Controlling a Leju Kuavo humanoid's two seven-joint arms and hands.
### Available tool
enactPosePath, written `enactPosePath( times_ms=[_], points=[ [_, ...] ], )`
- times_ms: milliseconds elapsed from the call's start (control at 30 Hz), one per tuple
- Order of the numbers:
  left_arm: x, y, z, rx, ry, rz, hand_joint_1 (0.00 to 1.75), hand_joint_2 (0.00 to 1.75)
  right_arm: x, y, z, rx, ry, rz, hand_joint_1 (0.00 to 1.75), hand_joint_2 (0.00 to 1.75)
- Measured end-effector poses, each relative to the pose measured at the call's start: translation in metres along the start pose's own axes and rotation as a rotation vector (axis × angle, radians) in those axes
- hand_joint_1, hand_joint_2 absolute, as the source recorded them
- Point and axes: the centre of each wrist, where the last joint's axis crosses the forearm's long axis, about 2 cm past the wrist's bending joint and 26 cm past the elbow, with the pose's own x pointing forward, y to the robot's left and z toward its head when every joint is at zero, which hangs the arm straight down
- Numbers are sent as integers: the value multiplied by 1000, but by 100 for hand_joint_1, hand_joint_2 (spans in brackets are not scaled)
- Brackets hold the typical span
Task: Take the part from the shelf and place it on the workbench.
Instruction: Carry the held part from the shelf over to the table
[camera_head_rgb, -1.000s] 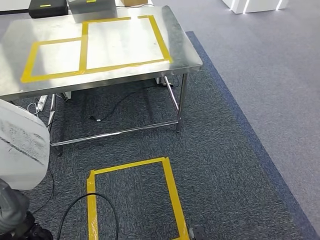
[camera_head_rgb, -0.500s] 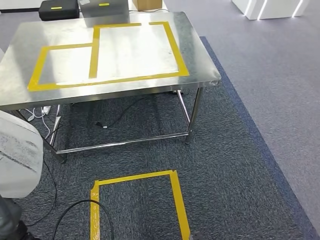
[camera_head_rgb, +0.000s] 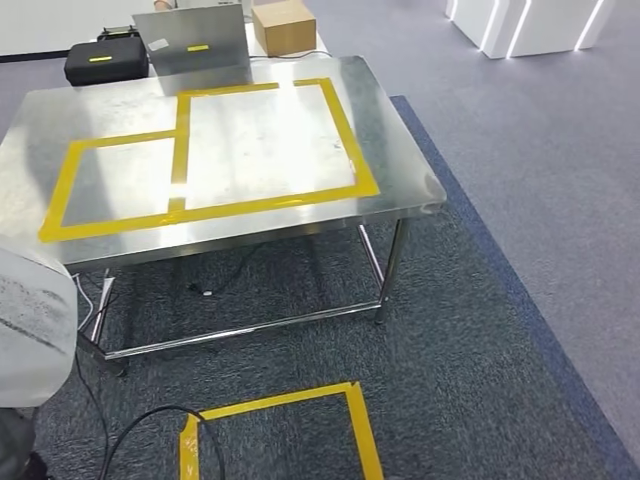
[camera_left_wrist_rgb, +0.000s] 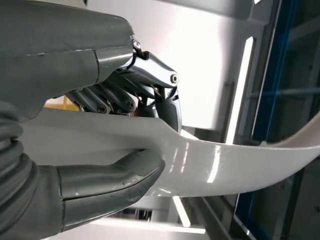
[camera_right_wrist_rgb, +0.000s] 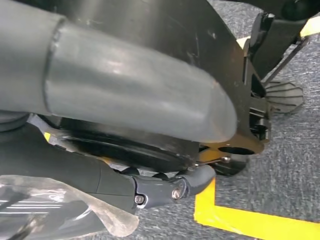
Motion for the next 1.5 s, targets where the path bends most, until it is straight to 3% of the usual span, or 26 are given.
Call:
enactPosePath(
  times_ms=[167, 500, 1267, 1500],
  points=[
    [4, -2, -5, 11, -24, 8, 175, 175, 19, -5, -2, -11, -30, 10, 0, 0],
    [0, -5, 0, -2, -3, -23, 175, 175, 3, -1, 0, 10, -8, -15, 0, 0],
    [-11, -10, -8, -30, -15, -21, 175, 175, 19, -3, -2, 4, -30, -12, 0, 0],
    [-18, -10, -3, -105, -18, -193, 175, 175, 22, -4, -2, 11, -28, -3, 0, 0]
  ],
)
